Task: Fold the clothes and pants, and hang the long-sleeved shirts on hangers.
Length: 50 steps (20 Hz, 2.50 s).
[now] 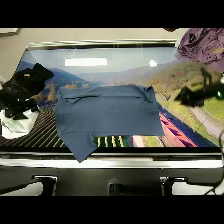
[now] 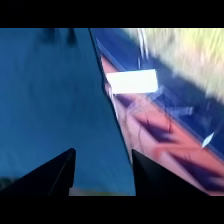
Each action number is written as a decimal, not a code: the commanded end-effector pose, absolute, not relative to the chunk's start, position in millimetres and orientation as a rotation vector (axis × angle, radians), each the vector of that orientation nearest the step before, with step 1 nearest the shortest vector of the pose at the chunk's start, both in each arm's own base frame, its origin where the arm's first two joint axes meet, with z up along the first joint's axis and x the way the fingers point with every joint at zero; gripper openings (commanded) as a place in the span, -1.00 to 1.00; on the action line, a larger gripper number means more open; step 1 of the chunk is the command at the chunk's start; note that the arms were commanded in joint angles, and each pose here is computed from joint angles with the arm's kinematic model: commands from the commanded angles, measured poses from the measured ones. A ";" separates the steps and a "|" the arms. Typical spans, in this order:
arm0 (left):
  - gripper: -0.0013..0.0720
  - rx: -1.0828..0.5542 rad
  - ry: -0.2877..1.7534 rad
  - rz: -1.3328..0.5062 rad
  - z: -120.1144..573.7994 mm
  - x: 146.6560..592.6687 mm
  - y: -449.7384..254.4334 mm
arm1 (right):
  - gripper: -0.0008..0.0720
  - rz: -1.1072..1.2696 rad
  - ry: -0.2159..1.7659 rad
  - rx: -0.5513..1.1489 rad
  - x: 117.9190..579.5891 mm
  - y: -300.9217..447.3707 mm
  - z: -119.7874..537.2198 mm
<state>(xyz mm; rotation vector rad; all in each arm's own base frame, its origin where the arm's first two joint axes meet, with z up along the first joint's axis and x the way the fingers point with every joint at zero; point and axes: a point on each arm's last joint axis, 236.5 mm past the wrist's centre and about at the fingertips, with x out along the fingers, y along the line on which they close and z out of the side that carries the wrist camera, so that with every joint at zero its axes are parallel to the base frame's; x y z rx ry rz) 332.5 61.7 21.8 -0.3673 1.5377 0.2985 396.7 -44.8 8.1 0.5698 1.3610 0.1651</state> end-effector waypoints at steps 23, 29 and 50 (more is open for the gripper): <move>0.69 -0.339 1.581 0.350 21.9 298.3 70.8 | 0.34 0.241 1.610 0.866 285.6 5.2 -108.3; 0.69 -0.357 1.575 0.332 21.8 300.7 65.7 | -0.08 0.257 1.601 0.887 289.2 8.6 -111.8; 0.69 -0.946 1.371 -0.067 -80.6 267.9 -27.9 | -0.89 0.260 1.588 0.875 291.6 7.2 -112.8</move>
